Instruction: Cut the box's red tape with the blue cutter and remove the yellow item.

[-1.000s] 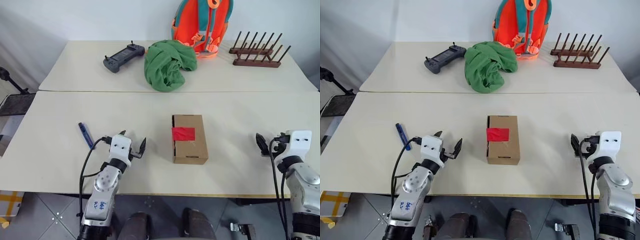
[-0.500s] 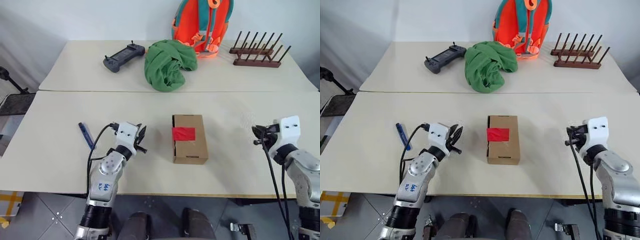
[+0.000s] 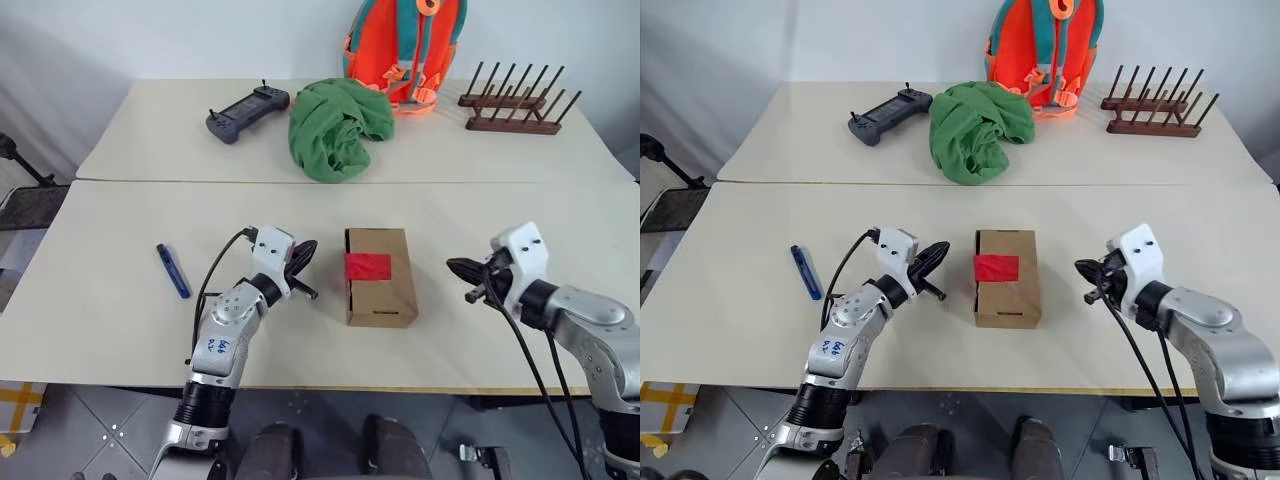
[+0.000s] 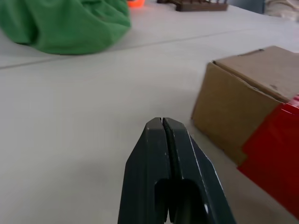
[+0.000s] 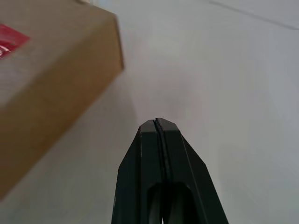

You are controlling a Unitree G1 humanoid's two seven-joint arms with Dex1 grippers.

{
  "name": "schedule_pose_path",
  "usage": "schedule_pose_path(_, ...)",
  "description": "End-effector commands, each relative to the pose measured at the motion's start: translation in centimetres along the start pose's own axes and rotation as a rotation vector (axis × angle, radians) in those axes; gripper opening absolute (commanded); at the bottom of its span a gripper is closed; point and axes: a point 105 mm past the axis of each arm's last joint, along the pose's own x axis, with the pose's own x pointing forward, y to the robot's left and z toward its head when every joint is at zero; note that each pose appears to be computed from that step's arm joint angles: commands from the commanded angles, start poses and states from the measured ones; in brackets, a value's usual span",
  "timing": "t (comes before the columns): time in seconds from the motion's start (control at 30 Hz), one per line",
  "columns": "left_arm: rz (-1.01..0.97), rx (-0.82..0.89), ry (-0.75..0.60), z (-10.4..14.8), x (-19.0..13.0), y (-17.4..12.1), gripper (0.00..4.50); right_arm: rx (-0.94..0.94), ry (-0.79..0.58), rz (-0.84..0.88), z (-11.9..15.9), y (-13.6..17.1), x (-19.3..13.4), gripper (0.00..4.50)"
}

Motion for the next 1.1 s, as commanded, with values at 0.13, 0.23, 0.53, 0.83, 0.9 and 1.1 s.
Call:
schedule_pose_path(0.13,-0.164,-0.017,-0.068,1.9,3.3,-2.7,0.03,-0.066,0.064,0.306,0.4,5.5,0.1,0.00)
schedule_pose_path(0.23,-0.242,-0.020,-0.093,2.8,5.1,-4.0,0.03,-0.082,0.076,0.367,0.7,6.6,-0.1,0.00)
schedule_pose_path(0.53,-0.244,-0.011,-0.124,4.0,8.0,-3.0,0.03,-0.138,0.101,0.310,2.2,5.6,-1.4,0.00)
schedule_pose_path(0.83,-0.095,0.026,-0.069,3.5,4.0,3.6,0.03,-0.270,0.119,0.113,5.1,0.5,-4.3,0.00)
schedule_pose_path(0.9,-0.092,0.019,-0.043,3.3,3.0,4.0,0.03,-0.273,0.102,0.093,5.8,-0.3,-4.2,0.00)
schedule_pose_path(1.1,-0.290,-0.109,0.170,1.1,-1.3,1.5,0.03,-0.346,0.093,-0.011,6.6,-5.0,-1.4,0.00)
